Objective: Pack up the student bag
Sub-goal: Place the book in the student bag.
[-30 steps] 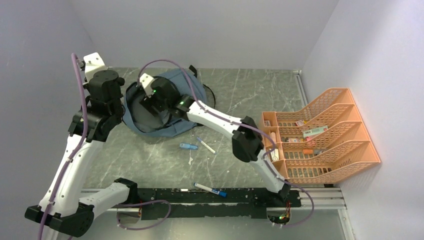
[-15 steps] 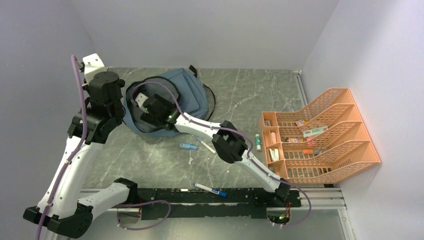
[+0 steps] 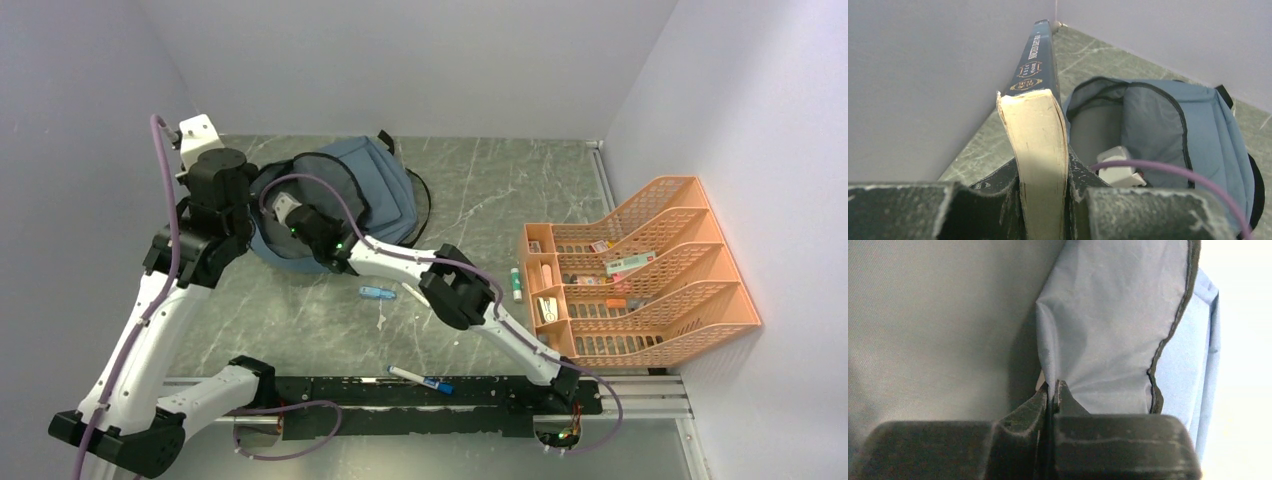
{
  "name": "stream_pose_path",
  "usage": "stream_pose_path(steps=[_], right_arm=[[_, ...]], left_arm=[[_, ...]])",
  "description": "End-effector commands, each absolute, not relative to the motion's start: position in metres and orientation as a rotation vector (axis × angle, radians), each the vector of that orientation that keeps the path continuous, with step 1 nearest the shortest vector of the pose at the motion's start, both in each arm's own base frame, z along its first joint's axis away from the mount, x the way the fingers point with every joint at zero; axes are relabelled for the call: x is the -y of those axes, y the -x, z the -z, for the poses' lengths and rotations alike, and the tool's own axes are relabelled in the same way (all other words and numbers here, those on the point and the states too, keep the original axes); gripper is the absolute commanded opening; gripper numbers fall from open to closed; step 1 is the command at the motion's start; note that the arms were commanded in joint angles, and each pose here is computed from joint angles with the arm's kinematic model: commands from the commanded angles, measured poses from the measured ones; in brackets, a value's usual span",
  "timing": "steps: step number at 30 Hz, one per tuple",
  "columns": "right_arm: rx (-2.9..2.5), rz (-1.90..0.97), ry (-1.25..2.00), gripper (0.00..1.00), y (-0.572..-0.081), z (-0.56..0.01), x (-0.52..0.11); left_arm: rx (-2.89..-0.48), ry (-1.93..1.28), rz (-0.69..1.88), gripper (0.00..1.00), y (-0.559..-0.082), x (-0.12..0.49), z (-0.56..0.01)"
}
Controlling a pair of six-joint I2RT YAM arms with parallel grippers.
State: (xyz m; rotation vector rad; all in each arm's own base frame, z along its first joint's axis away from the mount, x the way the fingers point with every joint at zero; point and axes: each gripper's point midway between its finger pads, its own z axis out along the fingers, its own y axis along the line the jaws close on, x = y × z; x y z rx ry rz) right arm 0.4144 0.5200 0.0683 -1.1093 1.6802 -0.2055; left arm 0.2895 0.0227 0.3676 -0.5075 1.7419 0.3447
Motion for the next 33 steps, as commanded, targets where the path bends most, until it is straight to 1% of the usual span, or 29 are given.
stream_pose_path(steps=[1,6,10,13,19,24,29,33], right_arm=[[-1.672,0.096,0.901,0.0,-0.431,-0.138,-0.51],[-1.783,-0.148,0.77,0.0,-0.443,-0.149,-0.491],[-1.838,-0.438,0.694,0.0,-0.446,-0.159,-0.484],[-1.866,-0.586,0.641,0.0,-0.45,-0.163,-0.475],[-1.829,-0.663,0.62,0.0,-0.448,-0.183,-0.468],[-1.8,-0.641,0.621,0.0,-0.446,-0.197,-0.46],[-1.767,-0.66,0.585,0.0,-0.443,-0.209,-0.452],[-1.707,-0.723,0.58,0.0,-0.435,-0.232,-0.454]], left_arm=[[-1.711,0.54,-0.194,0.05,-0.297,-0.006,-0.366],[-1.738,0.531,-0.113,0.05,-0.304,0.008,-0.356],[-1.746,0.51,-0.032,0.05,-0.313,0.022,-0.356],[-1.767,0.494,0.045,0.05,-0.322,0.035,-0.35],[-1.817,0.484,0.151,0.05,-0.347,0.053,-0.329],[-1.843,0.502,0.28,0.05,-0.368,0.063,-0.311],[-1.885,0.543,0.392,0.05,-0.378,0.07,-0.289],[-1.906,0.565,0.44,0.05,-0.385,0.069,-0.274]])
